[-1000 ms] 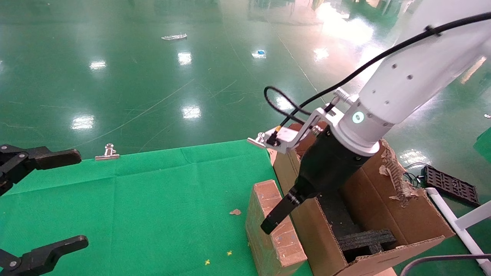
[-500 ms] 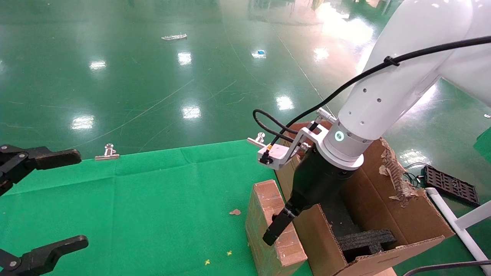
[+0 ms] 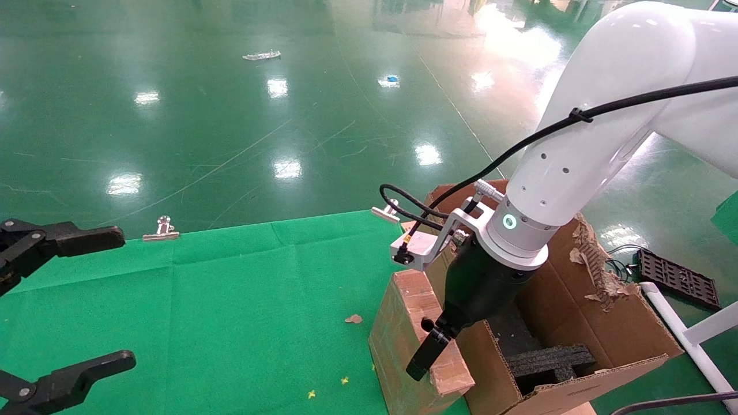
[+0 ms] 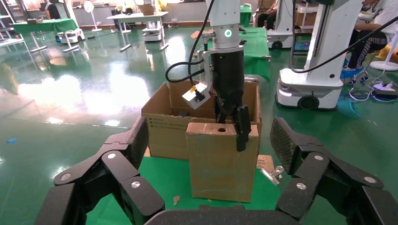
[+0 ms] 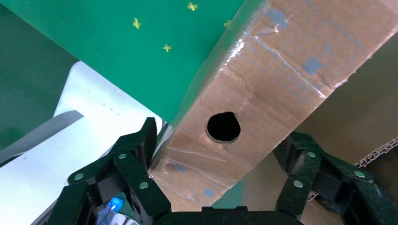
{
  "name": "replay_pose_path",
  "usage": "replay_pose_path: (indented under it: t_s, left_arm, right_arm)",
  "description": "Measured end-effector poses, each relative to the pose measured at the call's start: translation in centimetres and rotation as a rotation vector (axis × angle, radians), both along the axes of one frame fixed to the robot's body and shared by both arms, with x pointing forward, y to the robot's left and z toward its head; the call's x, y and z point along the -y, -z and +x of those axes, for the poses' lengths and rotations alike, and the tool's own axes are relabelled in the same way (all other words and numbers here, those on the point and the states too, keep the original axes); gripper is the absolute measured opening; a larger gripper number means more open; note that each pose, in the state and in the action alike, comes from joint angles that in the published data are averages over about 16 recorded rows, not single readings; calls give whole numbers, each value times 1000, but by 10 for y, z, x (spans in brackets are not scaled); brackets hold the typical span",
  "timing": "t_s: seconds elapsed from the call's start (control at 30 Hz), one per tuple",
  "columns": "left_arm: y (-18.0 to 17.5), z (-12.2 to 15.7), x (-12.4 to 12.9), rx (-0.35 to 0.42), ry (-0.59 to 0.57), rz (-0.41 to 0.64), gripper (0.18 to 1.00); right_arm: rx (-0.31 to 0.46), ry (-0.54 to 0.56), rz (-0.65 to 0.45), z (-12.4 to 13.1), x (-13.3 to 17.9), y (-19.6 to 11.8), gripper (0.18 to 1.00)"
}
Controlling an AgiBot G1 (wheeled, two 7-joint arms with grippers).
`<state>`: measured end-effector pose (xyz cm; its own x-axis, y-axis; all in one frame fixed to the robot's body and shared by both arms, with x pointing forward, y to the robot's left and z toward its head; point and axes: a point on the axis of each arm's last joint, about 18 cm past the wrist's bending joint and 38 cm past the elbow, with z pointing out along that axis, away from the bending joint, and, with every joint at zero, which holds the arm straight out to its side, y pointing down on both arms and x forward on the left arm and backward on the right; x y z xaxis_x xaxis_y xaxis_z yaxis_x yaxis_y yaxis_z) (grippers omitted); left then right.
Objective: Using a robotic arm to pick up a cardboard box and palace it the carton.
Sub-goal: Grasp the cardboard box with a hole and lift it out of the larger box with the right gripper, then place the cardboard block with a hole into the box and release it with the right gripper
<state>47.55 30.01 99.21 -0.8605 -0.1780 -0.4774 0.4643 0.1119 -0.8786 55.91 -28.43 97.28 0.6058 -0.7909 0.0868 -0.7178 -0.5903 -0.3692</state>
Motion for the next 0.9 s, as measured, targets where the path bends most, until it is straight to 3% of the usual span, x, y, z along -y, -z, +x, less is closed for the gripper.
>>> replay_pose_path:
  t_s: [0.2,0.57,0.73,0.9]
  left_arm:
    - [0,0,0,0,0,0,930]
    - [0,0,0,0,0,0,744]
    - [0,0,0,0,0,0,612]
    - [0,0,0,0,0,0,496]
  right_arm:
    - [0,1,-9,0,1,2,822]
    - [35,-13,-5,1,4,-5,585]
    - [131,-32,33,2,13,-35,477]
    - [291,-29,89,-1,34,-86,396]
